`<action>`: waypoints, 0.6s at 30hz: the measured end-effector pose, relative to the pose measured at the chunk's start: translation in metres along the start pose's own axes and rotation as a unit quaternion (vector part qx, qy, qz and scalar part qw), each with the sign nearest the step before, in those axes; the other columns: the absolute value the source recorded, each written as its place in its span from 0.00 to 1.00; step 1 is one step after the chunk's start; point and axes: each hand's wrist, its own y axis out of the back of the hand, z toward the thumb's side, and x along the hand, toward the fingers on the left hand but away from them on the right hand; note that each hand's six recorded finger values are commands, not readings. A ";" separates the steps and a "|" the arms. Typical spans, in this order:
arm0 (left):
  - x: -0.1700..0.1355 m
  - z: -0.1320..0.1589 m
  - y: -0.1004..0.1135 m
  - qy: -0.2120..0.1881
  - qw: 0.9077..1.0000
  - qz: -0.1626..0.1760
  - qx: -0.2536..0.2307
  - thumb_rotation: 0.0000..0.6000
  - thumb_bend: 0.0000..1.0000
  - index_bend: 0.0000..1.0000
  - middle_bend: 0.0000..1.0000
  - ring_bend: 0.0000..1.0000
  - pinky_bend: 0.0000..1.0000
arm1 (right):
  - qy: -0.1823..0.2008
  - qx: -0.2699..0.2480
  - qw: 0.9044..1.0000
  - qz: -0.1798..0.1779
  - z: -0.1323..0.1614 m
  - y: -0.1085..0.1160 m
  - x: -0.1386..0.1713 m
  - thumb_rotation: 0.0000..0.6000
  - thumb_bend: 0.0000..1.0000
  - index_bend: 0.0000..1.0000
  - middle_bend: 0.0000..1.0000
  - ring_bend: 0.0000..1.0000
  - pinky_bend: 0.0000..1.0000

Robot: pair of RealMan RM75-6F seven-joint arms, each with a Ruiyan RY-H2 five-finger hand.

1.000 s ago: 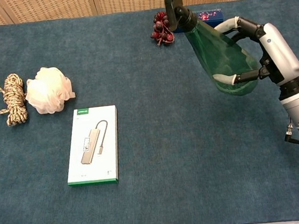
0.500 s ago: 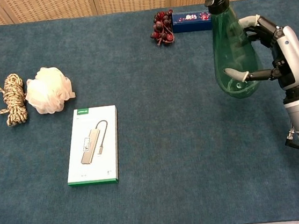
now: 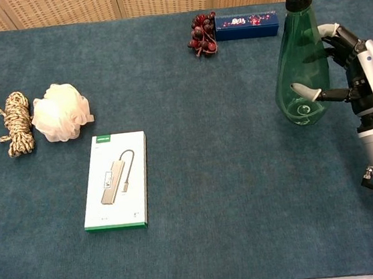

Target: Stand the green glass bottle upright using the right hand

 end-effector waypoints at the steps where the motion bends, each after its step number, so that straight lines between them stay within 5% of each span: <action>1: 0.000 0.000 0.000 0.000 1.000 0.000 0.000 1.00 0.00 0.00 0.00 0.00 0.00 | -0.001 -0.002 1.000 -0.001 -0.001 0.000 0.000 1.00 0.26 0.41 0.37 0.22 0.46; 18: 0.000 0.000 0.000 0.000 1.000 0.000 0.000 1.00 0.00 0.00 0.00 0.00 0.00 | -0.003 -0.017 1.000 -0.001 -0.009 0.003 0.003 1.00 0.26 0.40 0.34 0.19 0.46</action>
